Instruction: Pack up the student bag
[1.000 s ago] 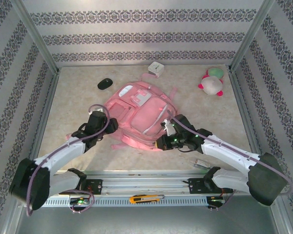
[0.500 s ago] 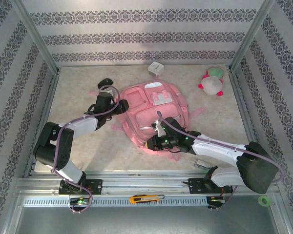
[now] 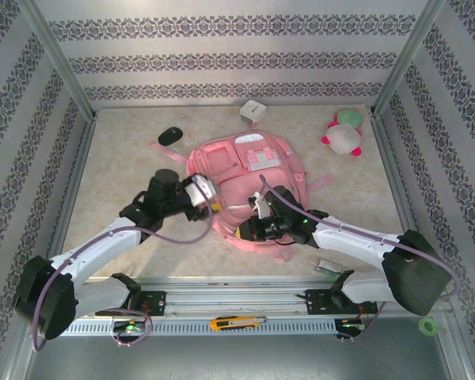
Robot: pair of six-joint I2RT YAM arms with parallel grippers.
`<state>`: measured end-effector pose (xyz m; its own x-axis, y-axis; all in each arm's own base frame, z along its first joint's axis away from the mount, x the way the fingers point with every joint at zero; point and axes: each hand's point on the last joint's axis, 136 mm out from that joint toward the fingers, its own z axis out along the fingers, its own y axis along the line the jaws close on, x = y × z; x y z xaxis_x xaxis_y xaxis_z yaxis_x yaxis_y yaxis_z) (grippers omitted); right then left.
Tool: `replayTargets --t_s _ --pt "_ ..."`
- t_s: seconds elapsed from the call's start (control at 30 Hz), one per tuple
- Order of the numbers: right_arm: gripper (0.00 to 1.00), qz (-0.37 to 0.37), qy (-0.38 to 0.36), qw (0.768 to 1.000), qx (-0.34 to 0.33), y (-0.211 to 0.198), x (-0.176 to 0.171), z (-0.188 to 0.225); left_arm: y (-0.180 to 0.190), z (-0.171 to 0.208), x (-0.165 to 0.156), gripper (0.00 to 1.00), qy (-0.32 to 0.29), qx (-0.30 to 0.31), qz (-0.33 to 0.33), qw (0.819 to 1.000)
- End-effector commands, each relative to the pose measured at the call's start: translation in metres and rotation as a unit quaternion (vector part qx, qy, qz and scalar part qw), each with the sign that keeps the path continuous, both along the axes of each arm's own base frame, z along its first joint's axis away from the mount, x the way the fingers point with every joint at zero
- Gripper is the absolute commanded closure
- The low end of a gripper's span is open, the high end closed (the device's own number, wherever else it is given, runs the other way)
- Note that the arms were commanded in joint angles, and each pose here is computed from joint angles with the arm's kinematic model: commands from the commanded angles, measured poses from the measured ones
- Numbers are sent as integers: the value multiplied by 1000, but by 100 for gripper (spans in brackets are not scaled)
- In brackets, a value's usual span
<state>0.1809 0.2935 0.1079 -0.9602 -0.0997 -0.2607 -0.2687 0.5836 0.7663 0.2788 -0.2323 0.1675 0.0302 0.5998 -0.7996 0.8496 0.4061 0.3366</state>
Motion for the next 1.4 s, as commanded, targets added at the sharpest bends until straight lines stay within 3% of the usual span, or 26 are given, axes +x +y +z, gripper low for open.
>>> replayTargets --t_s 0.0,0.27,0.6,0.77,0.97,1.37 --pt "100 1 -6 1000 21 3 5 10 -13 -35 -27 25 -28 76 -98 992" --pt "100 -6 -5 1000 23 -1 8 11 -45 -52 -40 19 -44 78 -143 986" --pt "100 -8 0 1000 26 -2 9 10 -60 -45 -30 18 -92 27 -104 990" --pt "100 -12 4 1000 27 -4 8 9 -62 -38 -37 0 -115 15 -109 987" --pt "100 -15 5 999 28 -8 8 8 -50 -23 -44 1 -161 31 -114 980" --pt "100 -18 3 999 32 -10 9 10 -58 -45 -42 1 -147 78 -151 974"
